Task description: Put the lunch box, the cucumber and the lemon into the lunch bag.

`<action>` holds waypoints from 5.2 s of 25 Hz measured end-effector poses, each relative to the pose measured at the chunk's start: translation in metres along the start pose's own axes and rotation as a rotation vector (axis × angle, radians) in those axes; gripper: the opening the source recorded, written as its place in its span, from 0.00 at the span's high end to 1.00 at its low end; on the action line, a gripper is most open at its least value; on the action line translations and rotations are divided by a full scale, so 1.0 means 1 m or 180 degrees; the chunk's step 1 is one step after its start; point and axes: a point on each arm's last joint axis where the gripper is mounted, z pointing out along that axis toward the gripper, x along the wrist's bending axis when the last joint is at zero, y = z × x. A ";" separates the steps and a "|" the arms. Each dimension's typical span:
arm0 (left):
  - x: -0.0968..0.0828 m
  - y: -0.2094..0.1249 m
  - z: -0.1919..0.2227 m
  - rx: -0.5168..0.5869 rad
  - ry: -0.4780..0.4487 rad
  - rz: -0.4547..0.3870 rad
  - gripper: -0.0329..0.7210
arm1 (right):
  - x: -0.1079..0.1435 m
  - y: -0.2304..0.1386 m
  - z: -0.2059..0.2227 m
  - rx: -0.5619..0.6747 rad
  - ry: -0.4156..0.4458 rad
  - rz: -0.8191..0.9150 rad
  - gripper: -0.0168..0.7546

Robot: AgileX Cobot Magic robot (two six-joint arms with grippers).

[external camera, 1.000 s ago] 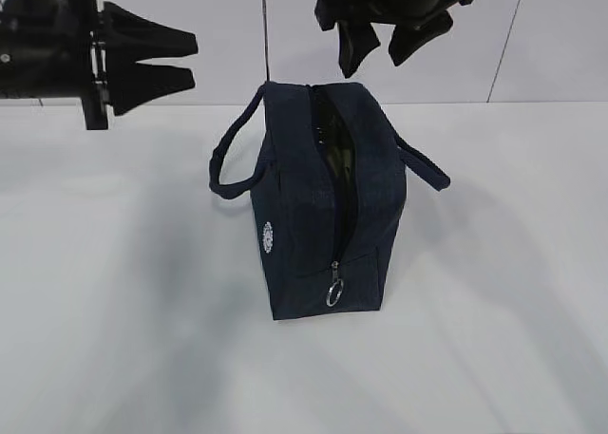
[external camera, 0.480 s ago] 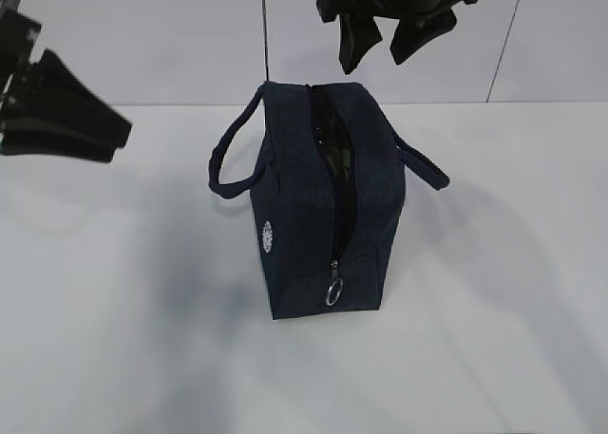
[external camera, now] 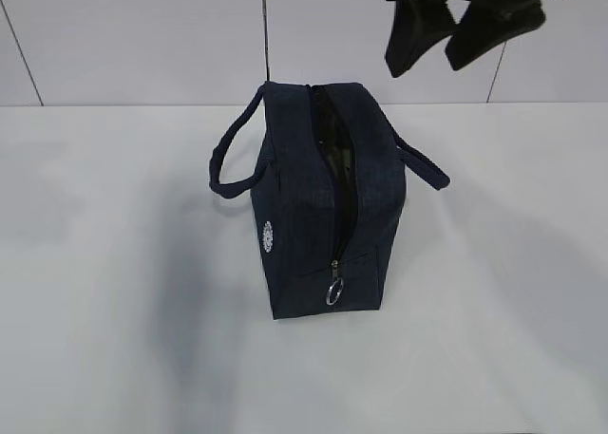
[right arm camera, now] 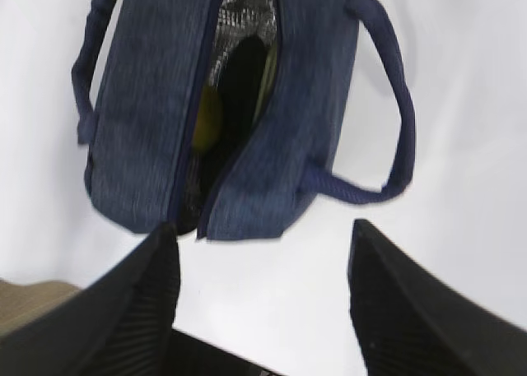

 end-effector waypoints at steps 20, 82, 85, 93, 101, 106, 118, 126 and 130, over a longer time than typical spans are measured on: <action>-0.048 -0.069 -0.092 -0.1084 -0.0013 0.0312 0.68 | -0.020 -0.171 -0.010 -0.1270 -0.0024 -0.0436 0.40; -0.060 -0.080 -0.102 -0.1244 -0.0293 0.0340 0.68 | -0.016 -0.215 0.214 -0.2170 0.1036 -0.0566 0.41; -0.061 -0.080 -0.102 -0.1246 -0.0305 0.0338 0.68 | -0.016 -0.211 0.219 -0.2175 0.1026 -0.0558 0.41; -0.061 -0.080 -0.102 -0.1248 -0.0319 0.0337 0.68 | -0.015 -0.208 0.225 -0.2162 0.1065 -0.0601 0.41; -0.061 -0.080 -0.102 -0.1248 -0.0319 0.0337 0.68 | -0.013 -0.197 0.226 -0.2274 0.1092 -0.0649 0.41; -0.061 -0.080 -0.102 -0.1253 -0.0318 0.0336 0.68 | -0.012 -0.197 0.226 -0.2259 0.1114 -0.0682 0.41; -0.061 -0.079 -0.103 -0.1294 -0.0317 0.0332 0.68 | -0.012 -0.194 0.229 -0.2180 0.1092 -0.0732 0.41; -0.061 -0.079 -0.103 -0.1294 -0.0317 0.0332 0.68 | -0.017 -0.196 0.230 -0.1919 0.0877 -0.0673 0.41; -0.061 -0.078 -0.103 -0.1340 -0.0310 0.0328 0.68 | -0.017 -0.195 0.230 -0.1875 0.0873 -0.0715 0.41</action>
